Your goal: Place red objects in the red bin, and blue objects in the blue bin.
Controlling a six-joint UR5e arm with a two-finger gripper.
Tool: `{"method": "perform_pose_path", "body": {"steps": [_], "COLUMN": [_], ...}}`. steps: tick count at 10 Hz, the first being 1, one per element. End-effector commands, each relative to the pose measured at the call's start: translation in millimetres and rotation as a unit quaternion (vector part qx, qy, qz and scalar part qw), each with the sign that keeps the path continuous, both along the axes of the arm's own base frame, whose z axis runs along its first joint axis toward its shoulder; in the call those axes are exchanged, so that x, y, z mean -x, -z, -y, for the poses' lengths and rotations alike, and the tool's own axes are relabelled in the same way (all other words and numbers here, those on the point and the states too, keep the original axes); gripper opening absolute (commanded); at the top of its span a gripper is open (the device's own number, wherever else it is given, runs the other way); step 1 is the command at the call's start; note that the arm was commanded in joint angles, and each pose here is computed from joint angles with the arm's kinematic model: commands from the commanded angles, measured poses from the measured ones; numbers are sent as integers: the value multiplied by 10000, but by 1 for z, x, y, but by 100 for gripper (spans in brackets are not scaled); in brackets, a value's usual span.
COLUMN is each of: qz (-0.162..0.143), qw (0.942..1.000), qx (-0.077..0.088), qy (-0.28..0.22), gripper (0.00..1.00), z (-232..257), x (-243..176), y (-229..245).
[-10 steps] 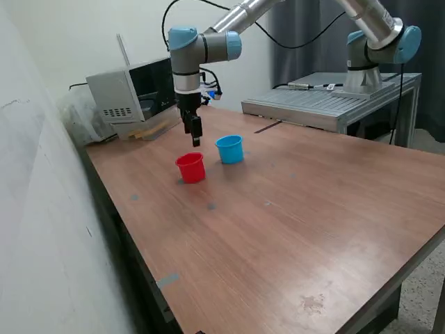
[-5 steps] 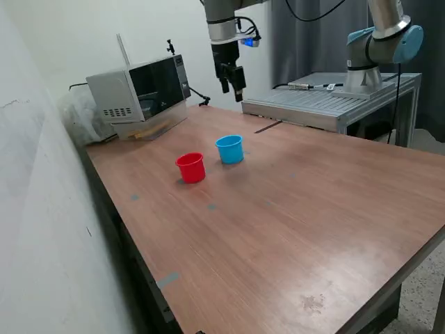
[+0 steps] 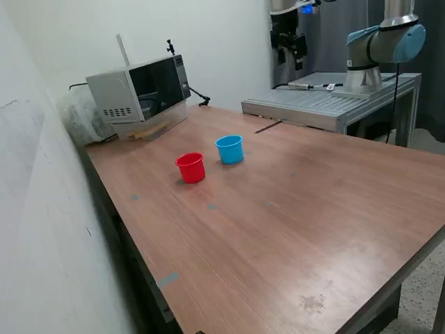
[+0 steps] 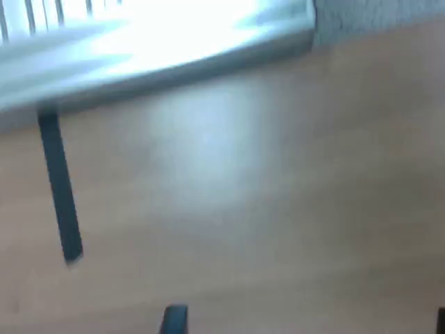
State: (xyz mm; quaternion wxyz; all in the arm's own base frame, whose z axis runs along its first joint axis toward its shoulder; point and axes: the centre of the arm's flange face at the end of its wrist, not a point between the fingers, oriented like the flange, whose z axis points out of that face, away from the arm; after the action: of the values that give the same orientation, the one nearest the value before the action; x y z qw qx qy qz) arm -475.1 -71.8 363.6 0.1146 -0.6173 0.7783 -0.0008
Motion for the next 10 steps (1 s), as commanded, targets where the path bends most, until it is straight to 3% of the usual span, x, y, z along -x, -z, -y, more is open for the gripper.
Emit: {"method": "perform_pose_path", "body": {"steps": [1, 4, 5, 10], "qz": [447, 901, 1216, 1310], "qw": [9989, 9949, 9917, 9908], "qx": [-12, -35, -29, -26], "qy": [-107, -441, -427, -339], "gripper": [100, 100, 100, 100], "z": [36, 59, 56, 50], "x": [-74, -120, -125, -126], "y": [-4, -9, -7, -6]}}
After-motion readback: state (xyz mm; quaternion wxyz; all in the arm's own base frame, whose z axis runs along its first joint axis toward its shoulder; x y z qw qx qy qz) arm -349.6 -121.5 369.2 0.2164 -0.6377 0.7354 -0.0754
